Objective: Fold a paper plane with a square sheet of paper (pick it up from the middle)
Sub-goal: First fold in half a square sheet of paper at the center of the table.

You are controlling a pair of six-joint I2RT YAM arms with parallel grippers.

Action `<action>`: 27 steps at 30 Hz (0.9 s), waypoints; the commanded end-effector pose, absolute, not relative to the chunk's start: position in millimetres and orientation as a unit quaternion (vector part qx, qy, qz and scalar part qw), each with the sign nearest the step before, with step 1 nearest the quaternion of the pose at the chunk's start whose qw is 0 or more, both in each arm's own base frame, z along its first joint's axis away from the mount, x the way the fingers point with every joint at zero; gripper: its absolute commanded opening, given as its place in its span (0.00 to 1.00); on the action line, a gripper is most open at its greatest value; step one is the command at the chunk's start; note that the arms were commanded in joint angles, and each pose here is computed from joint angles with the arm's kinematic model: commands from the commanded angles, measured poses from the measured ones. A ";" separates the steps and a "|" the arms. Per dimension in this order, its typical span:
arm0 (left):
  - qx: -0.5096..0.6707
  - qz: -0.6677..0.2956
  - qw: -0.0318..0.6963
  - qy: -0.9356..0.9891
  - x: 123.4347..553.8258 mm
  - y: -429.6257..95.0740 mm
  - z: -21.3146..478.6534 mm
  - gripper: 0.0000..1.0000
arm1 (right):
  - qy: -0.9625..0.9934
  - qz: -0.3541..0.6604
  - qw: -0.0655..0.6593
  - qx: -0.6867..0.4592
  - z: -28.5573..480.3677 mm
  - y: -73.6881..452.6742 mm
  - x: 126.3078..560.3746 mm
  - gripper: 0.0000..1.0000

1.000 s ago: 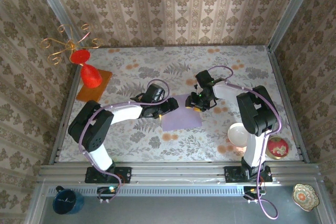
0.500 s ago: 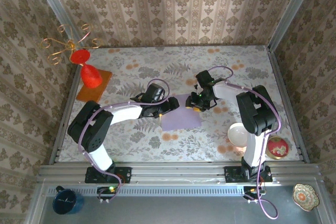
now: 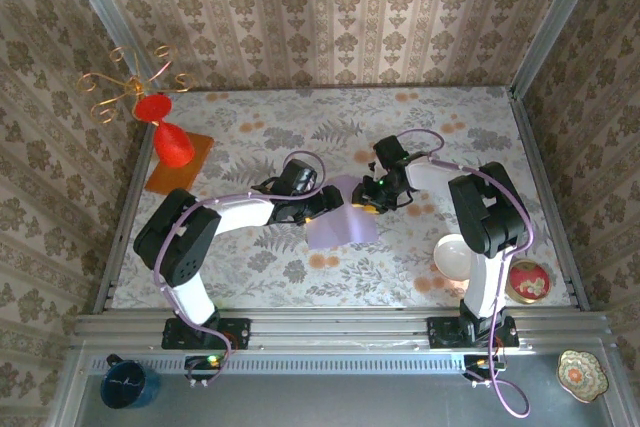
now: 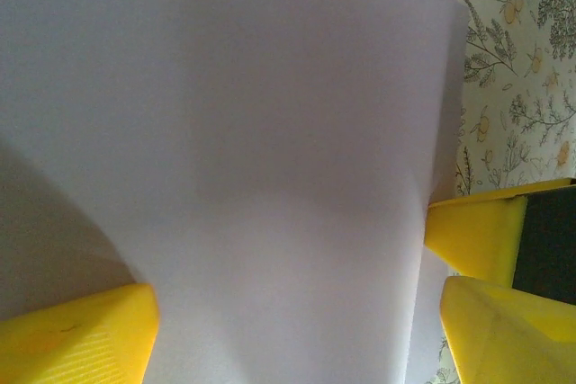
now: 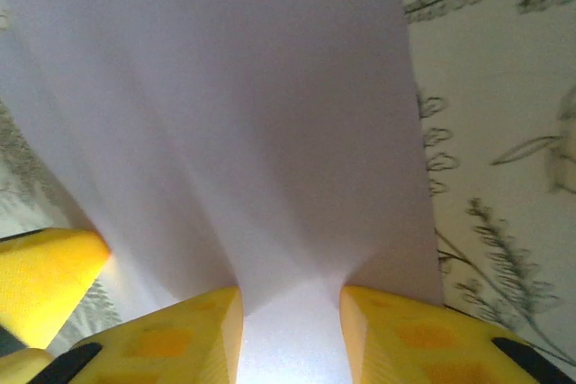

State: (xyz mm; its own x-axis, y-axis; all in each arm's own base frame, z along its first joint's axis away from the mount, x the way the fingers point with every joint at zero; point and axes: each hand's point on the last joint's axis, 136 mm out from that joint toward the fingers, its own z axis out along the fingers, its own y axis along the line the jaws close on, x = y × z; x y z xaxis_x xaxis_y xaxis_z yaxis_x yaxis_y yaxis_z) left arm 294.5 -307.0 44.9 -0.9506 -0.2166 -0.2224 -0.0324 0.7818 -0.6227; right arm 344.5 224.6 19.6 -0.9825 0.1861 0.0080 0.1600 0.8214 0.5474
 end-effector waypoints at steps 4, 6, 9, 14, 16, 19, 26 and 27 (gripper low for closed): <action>-0.080 -0.310 0.138 0.937 289.4 -300.5 34.2 0.83 | 0.942 0.313 -0.035 0.115 -2.7 241.1 324.6 0.37; -0.078 -0.310 0.137 0.937 288.9 -300.5 34.2 0.83 | 0.939 0.321 -0.040 0.115 -3.6 246.9 324.0 0.36; -0.078 -0.307 0.135 0.939 288.0 -299.4 32.5 0.83 | 0.937 0.328 -0.047 0.112 -5.5 256.8 321.4 0.33; -0.082 -0.288 0.133 0.945 286.2 -292.2 27.5 0.73 | 0.929 0.349 -0.056 0.111 -3.7 270.3 318.0 0.29; -0.082 -0.283 0.134 0.946 285.7 -289.4 26.8 0.63 | 0.928 0.352 -0.049 0.110 1.8 269.8 320.0 0.28; -0.080 -0.282 0.139 0.946 287.0 -286.2 29.9 0.49 | 0.926 0.362 -0.016 0.110 20.6 261.9 330.0 0.28; -0.067 -0.350 0.189 0.915 301.8 -281.5 78.0 0.32 | 0.904 0.395 0.118 0.109 88.0 215.4 359.0 0.38; -0.063 -0.366 0.199 0.907 304.6 -281.1 90.2 0.31 | 0.899 0.402 0.134 0.106 96.6 209.7 361.2 0.40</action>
State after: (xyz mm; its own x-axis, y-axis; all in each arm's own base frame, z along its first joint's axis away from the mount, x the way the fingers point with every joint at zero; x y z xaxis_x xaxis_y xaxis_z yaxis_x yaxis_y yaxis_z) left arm 293.0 -279.1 51.0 -0.9364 -0.2533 -0.2428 -0.0526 0.7855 -0.6166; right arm 346.3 222.1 60.6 -0.9594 0.2812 -0.0224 0.1823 0.6786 0.7115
